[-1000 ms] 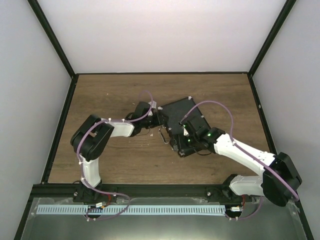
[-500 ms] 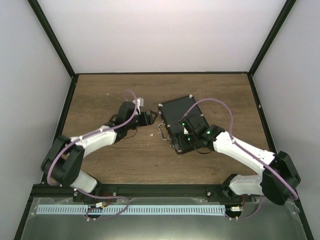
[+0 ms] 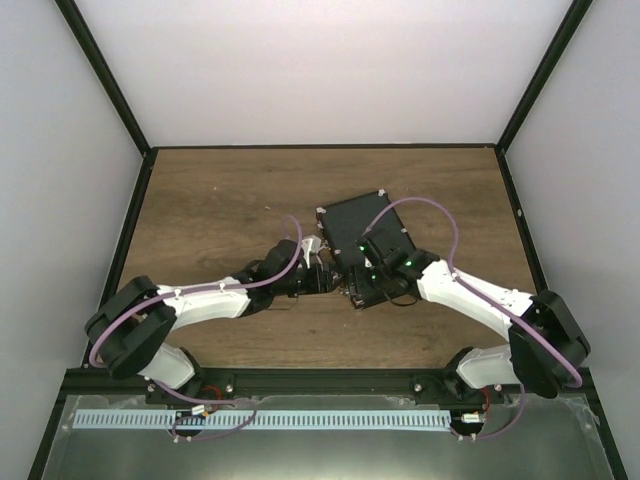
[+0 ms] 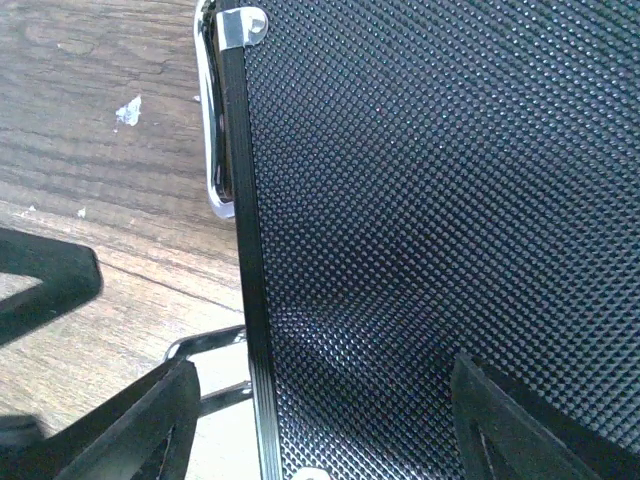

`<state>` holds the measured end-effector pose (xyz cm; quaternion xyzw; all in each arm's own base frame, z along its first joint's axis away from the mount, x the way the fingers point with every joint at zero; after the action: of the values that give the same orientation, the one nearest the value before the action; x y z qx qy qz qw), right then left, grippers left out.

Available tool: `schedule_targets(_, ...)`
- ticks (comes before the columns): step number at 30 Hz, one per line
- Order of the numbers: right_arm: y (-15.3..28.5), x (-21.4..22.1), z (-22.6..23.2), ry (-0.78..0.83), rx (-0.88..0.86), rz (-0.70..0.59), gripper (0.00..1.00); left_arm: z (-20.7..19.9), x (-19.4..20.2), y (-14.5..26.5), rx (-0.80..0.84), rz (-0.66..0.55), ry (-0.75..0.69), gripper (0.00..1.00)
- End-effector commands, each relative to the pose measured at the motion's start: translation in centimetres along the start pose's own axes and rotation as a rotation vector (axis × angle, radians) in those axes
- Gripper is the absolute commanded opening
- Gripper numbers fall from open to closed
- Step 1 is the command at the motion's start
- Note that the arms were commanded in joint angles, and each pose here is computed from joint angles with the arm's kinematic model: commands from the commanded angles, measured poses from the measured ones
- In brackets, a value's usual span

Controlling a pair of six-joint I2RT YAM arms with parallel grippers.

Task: Pack up texas hold em set

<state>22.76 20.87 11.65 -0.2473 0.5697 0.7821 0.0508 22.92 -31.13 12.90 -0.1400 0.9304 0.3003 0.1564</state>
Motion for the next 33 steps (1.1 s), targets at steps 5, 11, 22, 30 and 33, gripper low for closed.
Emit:
schedule_targets(5,-0.8,1.0,-1.1,-0.031,0.037,-0.002,0.67,-0.2,0.5,-1.3,-0.016,-0.013,0.064,0.63)
schedule_targets(11,-0.7,1.4,-2.7,-0.05,0.143,0.017,0.64,0.0,2.3,-2.1,-0.025,0.041,0.062,0.61)
schedule_targets(22,-0.2,2.0,-2.1,-0.073,0.077,0.005,0.64,1.7,2.9,-2.1,-0.077,0.022,0.069,0.42)
schedule_targets(30,-0.1,1.7,-1.6,-0.074,0.038,-0.006,0.64,3.7,3.9,-2.9,-0.134,0.049,0.071,0.38)
schedule_targets(33,0.0,1.5,-1.3,-0.07,0.026,-0.012,0.64,4.5,4.3,-2.9,-0.149,0.053,0.076,0.37)
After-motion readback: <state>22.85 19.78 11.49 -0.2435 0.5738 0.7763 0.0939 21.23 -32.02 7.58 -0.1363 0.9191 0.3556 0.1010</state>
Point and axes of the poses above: each gripper's point midway between its finger pads, its own y axis back along the fingers, its own z axis along the line the jaws close on, x = y × z, the point moved 3 cm from there along y, back along the fingers, and after that the axes turned 4 degrees about y, right-handed, at the moved point
